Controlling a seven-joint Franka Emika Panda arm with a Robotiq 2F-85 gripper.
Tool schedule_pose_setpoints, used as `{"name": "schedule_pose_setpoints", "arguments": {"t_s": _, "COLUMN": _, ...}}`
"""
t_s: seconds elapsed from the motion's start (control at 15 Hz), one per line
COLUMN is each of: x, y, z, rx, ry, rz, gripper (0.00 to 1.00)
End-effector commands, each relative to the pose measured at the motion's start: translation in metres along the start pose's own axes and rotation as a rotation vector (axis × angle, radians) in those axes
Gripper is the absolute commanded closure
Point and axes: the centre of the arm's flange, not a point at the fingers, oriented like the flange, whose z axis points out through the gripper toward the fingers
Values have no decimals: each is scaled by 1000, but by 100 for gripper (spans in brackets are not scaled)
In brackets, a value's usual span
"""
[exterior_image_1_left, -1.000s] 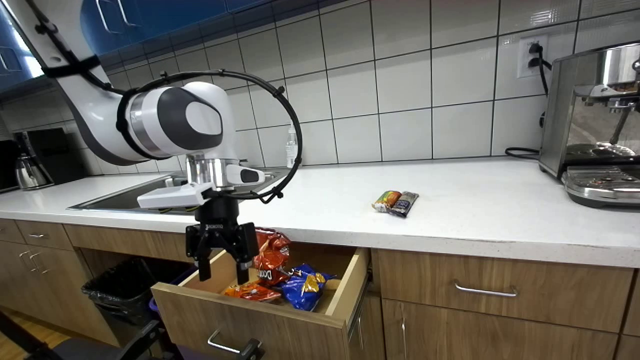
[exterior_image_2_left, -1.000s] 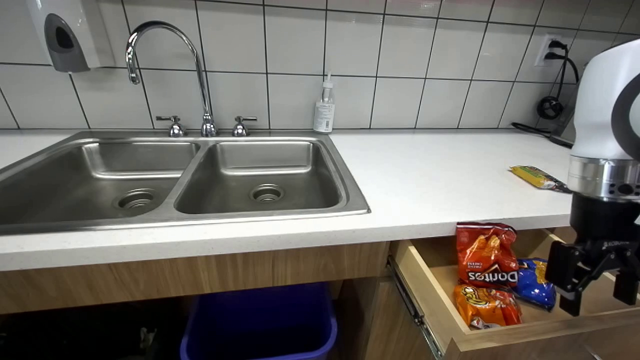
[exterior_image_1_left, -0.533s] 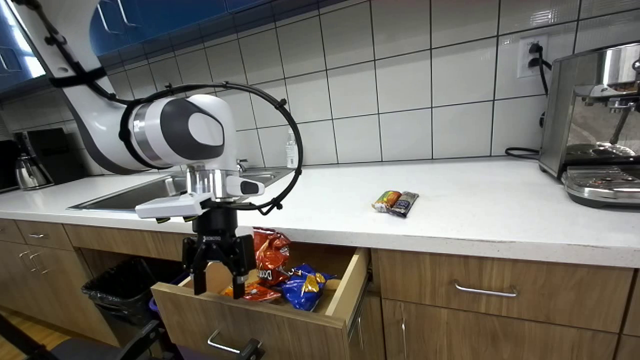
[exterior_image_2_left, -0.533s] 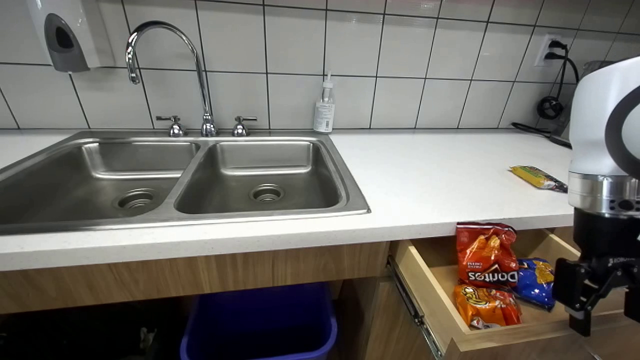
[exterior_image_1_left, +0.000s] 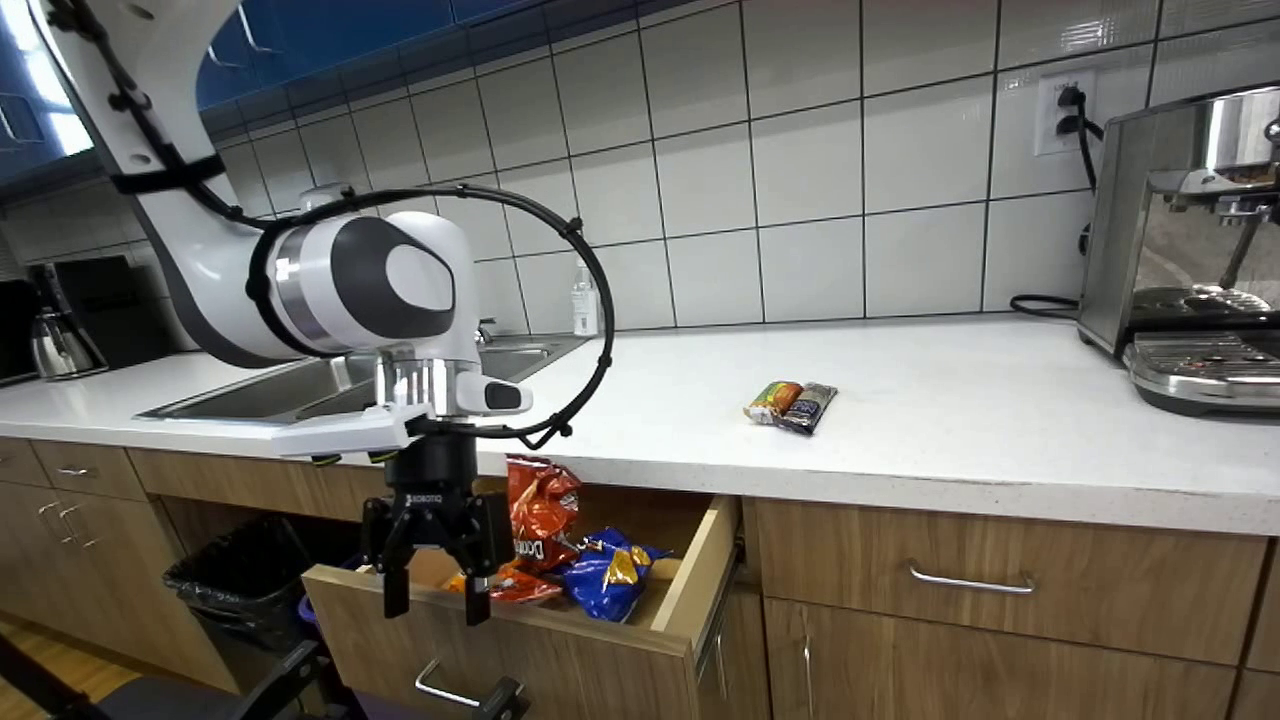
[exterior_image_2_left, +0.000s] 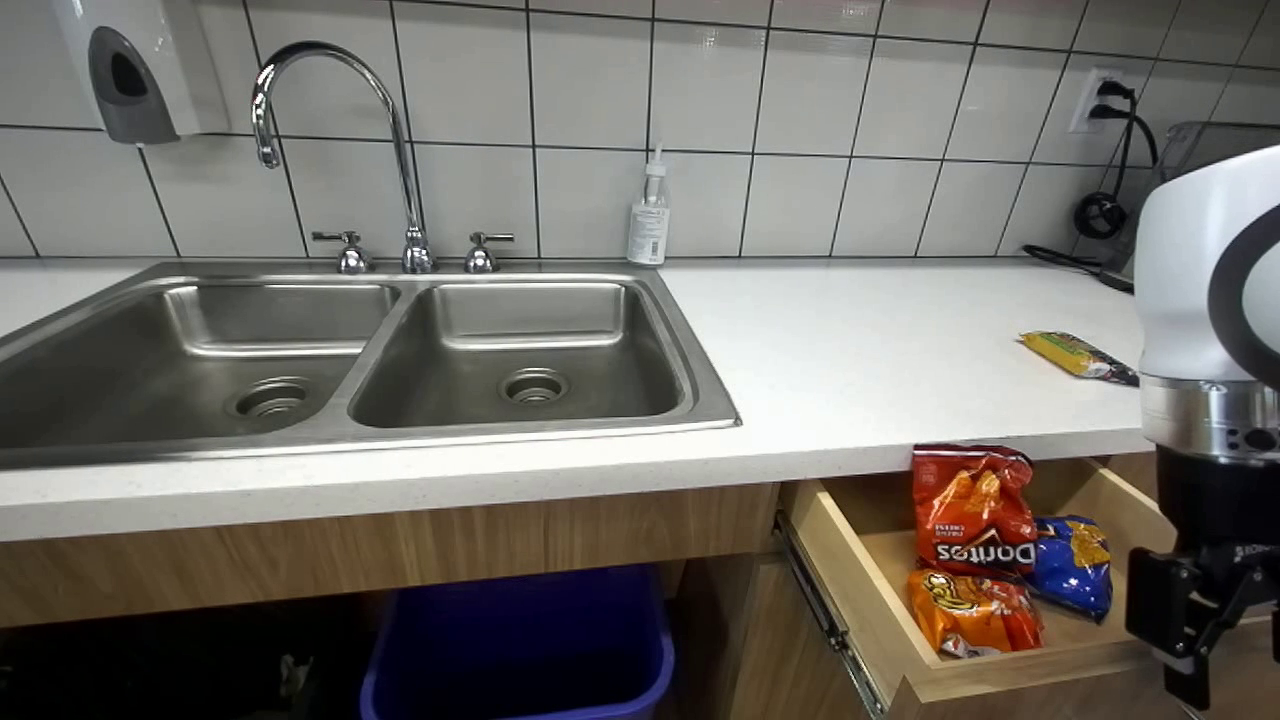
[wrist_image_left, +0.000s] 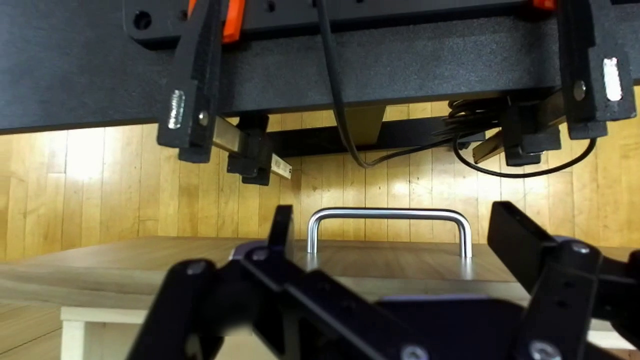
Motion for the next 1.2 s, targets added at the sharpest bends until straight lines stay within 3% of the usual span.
{"name": "schedule_pose_setpoints", "arguments": {"t_s": 0.0, "x": -11, "y": 8, "z": 7, "rx": -25, "ry": -15, "rz": -3, "gripper": 0}}
{"name": "schedule_pose_setpoints", "arguments": {"t_s": 0.53, "x": 0, "y": 13, "z": 13, "rx": -80, "ry": 32, "rz": -11, "gripper": 0}}
{"name": "schedule_pose_setpoints", "arguments": {"t_s": 1.13, "x": 19, "y": 11, "z": 20, "rx": -92, "ry": 144, "rz": -15, "gripper": 0}}
